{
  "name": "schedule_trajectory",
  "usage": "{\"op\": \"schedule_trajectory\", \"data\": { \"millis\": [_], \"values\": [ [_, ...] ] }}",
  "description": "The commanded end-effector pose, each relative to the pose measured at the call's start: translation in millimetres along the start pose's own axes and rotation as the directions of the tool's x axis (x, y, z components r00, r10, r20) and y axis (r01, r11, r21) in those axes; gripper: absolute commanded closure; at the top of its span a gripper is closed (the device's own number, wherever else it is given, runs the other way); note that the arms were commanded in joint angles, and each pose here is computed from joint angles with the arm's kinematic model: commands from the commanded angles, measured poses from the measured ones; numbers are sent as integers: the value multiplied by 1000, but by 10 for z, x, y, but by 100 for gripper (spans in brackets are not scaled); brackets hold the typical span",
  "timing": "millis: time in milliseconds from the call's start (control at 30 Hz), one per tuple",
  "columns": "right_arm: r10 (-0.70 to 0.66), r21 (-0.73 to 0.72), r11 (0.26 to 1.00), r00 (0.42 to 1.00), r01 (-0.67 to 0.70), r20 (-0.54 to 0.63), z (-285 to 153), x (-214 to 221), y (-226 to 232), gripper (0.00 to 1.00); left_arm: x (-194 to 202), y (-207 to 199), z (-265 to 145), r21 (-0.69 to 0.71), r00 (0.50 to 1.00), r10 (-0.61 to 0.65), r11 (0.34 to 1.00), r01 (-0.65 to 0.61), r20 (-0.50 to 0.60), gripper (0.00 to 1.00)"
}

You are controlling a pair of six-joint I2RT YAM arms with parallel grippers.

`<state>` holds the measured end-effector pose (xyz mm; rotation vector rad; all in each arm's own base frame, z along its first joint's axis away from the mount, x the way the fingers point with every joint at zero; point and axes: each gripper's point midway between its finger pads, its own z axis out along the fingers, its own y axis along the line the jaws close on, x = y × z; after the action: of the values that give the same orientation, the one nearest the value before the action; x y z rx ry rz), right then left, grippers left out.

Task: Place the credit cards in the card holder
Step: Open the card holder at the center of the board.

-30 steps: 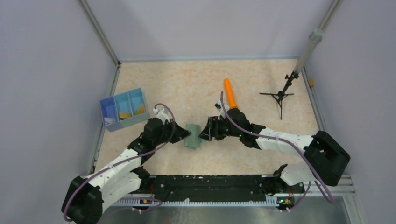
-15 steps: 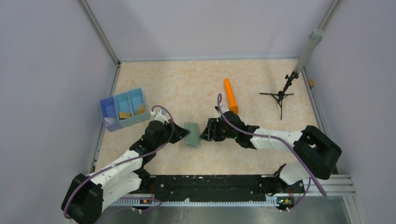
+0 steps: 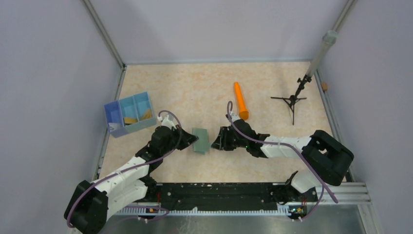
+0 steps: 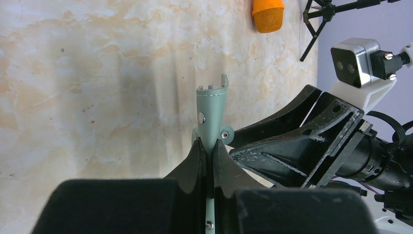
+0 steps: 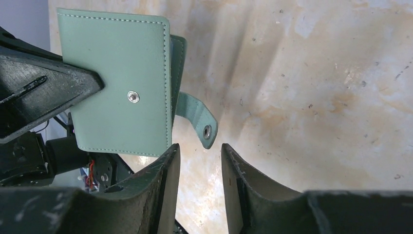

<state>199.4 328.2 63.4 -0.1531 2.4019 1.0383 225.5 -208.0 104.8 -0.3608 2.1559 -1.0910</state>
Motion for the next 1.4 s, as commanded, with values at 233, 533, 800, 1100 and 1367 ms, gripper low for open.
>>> {"op": "schedule_trajectory", "data": {
  "millis": [233, 533, 800, 1100, 1367],
  "values": [
    [-2, -61, 998, 999, 4, 40, 146, -172, 92, 77, -48, -147, -3, 68, 1000, -3, 998, 1, 24, 100],
    [-70, -32, 997, 995, 73, 65, 172, -260, 27, 100, 35, -43, 41, 34, 1000, 4, 999, -3, -14, 100],
    [-147, 9, 989, 987, 147, 66, -79, -269, -14, 100, 124, 228, 136, -101, 995, 48, 993, -56, -84, 34],
    [-177, -60, 982, 982, 181, 63, -316, -318, 226, 100, 128, -95, 217, 44, 990, 74, 997, -69, -123, 14],
    [-218, -115, 966, 970, 230, 105, -479, -460, 456, 100, 113, -255, 221, 106, 985, 110, 990, -96, -136, 8]
  ]
}}
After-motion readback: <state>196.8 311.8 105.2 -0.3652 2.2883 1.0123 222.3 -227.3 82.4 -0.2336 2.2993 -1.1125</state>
